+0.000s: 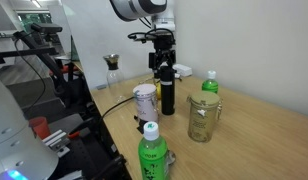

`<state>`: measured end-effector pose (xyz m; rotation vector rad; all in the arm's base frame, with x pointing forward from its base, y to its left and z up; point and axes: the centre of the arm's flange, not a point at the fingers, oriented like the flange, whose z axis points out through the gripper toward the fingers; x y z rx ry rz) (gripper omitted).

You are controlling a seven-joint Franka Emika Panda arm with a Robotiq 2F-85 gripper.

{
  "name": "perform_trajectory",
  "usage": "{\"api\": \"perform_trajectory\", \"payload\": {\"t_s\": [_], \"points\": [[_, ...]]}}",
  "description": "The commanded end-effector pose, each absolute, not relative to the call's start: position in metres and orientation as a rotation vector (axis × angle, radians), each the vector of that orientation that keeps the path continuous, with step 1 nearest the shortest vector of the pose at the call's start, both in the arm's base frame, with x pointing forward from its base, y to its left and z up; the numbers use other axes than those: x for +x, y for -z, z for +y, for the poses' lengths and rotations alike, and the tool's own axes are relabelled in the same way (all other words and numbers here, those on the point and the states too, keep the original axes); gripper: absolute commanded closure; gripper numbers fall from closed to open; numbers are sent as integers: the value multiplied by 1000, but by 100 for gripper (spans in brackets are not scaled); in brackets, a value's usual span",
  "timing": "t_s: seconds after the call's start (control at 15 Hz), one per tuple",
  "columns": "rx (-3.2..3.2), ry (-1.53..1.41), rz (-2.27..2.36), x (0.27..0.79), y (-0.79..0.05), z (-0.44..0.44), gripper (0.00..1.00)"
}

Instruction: Move the black bottle forward

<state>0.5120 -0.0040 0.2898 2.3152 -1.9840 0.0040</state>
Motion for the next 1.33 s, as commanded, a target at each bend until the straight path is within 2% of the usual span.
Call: {"api": "perform_trajectory", "payload": {"t_s": [0.0,0.13,0.2,0.27,0.33,0.4,0.53,0.6,0.8,1.27], "points": [[2282,-1,-2046,515,-274,-8,0],[2276,7,-2062,515,-271,-9,0],[2274,11,-2069,515,-270,-9,5],[2273,15,-2074,515,-269,-9,12],[2271,16,-2083,515,-269,-9,29],[2268,15,-2094,515,-269,-10,30],[2270,3,-2111,517,-272,-11,44],[2272,0,-2116,517,-273,-11,48],[2278,-7,-2130,518,-275,-12,51],[2286,10,-2130,515,-278,-14,51]]}}
